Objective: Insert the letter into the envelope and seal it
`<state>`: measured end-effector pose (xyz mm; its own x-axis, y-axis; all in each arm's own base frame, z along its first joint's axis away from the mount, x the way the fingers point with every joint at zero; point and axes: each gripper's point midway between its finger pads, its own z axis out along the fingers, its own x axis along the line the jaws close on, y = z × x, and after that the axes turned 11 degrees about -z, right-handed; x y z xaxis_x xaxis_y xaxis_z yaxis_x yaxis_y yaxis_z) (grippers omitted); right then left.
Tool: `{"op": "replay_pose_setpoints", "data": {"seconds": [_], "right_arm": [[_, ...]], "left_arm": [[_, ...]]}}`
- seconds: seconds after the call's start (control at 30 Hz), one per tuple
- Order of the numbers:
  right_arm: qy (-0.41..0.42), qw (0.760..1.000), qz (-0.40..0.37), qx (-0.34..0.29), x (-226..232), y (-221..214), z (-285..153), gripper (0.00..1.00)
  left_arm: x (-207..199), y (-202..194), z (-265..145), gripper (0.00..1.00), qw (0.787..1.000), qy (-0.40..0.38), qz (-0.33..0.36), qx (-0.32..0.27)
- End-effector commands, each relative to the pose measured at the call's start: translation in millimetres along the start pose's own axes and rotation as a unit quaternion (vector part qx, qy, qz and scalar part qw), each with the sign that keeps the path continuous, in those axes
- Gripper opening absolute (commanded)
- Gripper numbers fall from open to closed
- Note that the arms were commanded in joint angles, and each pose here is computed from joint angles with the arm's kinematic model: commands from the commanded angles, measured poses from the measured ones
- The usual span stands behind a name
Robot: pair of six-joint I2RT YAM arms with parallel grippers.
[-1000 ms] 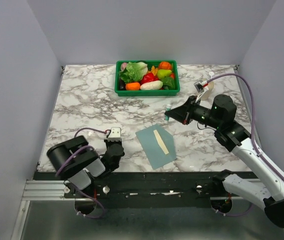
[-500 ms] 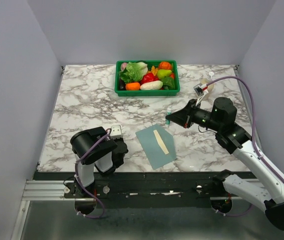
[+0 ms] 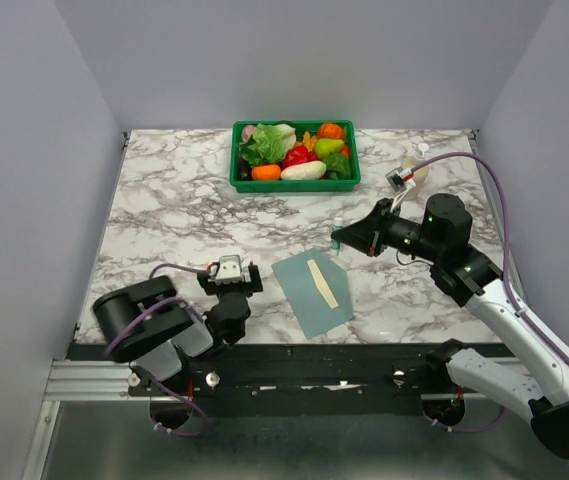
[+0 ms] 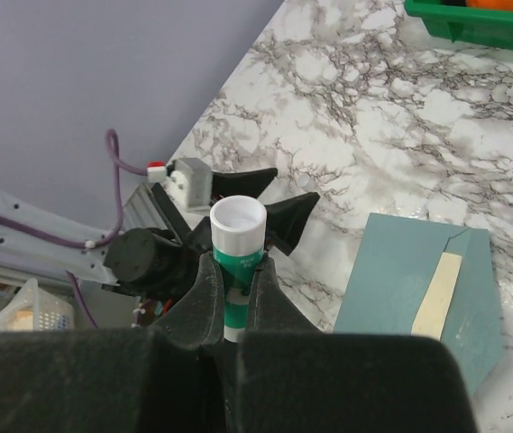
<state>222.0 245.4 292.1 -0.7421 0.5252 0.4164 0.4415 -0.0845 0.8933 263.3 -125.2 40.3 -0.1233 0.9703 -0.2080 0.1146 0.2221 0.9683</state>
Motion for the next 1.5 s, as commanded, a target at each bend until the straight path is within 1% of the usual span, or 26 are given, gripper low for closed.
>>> {"op": "replay_pose_setpoints", "data": {"seconds": [0.0, 0.03, 0.07, 0.13, 0.27, 0.33, 0.37, 0.4, 0.43, 0.47, 0.5, 0.53, 0.57, 0.6, 0.63, 0.67, 0.73, 0.77, 0.8, 0.87, 1.0, 1.13, 1.27, 1.37, 1.4, 1.47], "right_arm": [[0.004, 1.0, -0.003, 0.009, 1, -5, -2, 0.01], [0.002, 1.0, -0.003, 0.009, 1, -5, -2, 0.01], [-0.002, 1.0, -0.004, 0.008, -1, -5, -2, 0.01], [-0.004, 1.0, -0.006, 0.008, -2, -5, -3, 0.01], [-0.003, 1.0, -0.008, 0.016, -3, -10, -2, 0.01], [0.001, 1.0, -0.008, 0.02, -3, -13, -1, 0.01], [0.009, 1.0, -0.009, 0.026, -2, -15, 1, 0.01], [0.014, 0.999, -0.01, 0.029, -1, -16, 1, 0.01], [0.024, 0.999, -0.013, 0.032, 2, -16, 1, 0.01], [0.056, 0.997, -0.025, 0.041, 12, -19, 0, 0.01], [0.075, 0.996, -0.031, 0.045, 17, -21, 0, 0.01], [0.097, 0.993, -0.039, 0.047, 24, -20, -1, 0.01], [0.137, 0.988, -0.046, 0.055, 35, -23, -5, 0.01], [0.155, 0.985, -0.048, 0.06, 40, -26, -5, 0.01], [0.176, 0.981, -0.057, 0.055, 46, -24, -6, 0.01], [0.21, 0.974, -0.057, 0.064, 55, -28, -9, 0.01], [0.24, 0.967, -0.063, 0.065, 61, -29, -11, 0.01], [0.262, 0.961, -0.061, 0.07, 67, -32, -15, 0.01], [0.269, 0.958, -0.063, 0.07, 69, -32, -16, 0.01], [0.276, 0.956, -0.065, 0.07, 71, -32, -17, 0.01], [0.278, 0.956, -0.064, 0.071, 72, -33, -18, 0.01], [0.276, 0.957, -0.063, 0.072, 71, -33, -16, 0.01], [0.272, 0.958, -0.062, 0.071, 71, -33, -16, 0.01], [0.266, 0.96, -0.062, 0.069, 69, -33, -15, 0.01], [0.264, 0.96, -0.063, 0.068, 69, -32, -15, 0.01], [0.257, 0.962, -0.063, 0.065, 68, -31, -14, 0.01]], "left_arm": [[-30, 108, -12, 0.99, 0.984, 0.028, -0.148, -0.1], [-38, 115, -12, 0.99, 0.98, 0.027, -0.177, -0.085], [-35, 125, -14, 0.99, 0.99, 0.041, -0.127, -0.037], [-21, 142, -14, 0.99, 0.982, 0.074, -0.175, -0.02], [-12, 180, -35, 0.99, 0.992, 0.052, -0.118, 0.015], [-22, 184, -42, 0.99, 0.993, 0.012, -0.112, 0.045], [-27, 194, -47, 0.99, 0.993, -0.012, -0.109, 0.05], [-46, 190, -55, 0.99, 0.989, -0.067, -0.107, 0.083], [-58, 193, -60, 0.99, 0.985, -0.108, -0.099, 0.094], [-75, 204, -66, 0.99, 0.977, -0.157, -0.114, 0.091], [-92, 208, -75, 0.99, 0.967, -0.213, -0.104, 0.096], [-117, 208, -93, 0.99, 0.943, -0.293, -0.107, 0.119], [-135, 218, -102, 0.99, 0.926, -0.341, -0.121, 0.113], [-146, 220, -109, 0.99, 0.913, -0.372, -0.12, 0.113], [-161, 220, -125, 0.98, 0.888, -0.427, -0.118, 0.124], [-172, 225, -129, 0.98, 0.875, -0.454, -0.121, 0.117], [-184, 230, -138, 0.98, 0.858, -0.485, -0.123, 0.118], [-196, 232, -147, 0.98, 0.837, -0.519, -0.122, 0.125], [-202, 232, -152, 0.98, 0.828, -0.532, -0.123, 0.129], [-213, 234, -157, 0.98, 0.811, -0.554, -0.131, 0.136], [-228, 244, -160, 0.97, 0.795, -0.571, -0.154, 0.137], [-237, 247, -152, 0.94, 0.799, -0.559, -0.169, 0.146], [-245, 251, -151, 0.91, 0.791, -0.563, -0.19, 0.144], [-250, 243, -150, 0.8, 0.79, -0.562, -0.185, 0.163], [-251, 242, -150, 0.72, 0.789, -0.562, -0.183, 0.165], [-253, 236, -150, 0.65, 0.787, -0.561, -0.186, 0.177]]}}
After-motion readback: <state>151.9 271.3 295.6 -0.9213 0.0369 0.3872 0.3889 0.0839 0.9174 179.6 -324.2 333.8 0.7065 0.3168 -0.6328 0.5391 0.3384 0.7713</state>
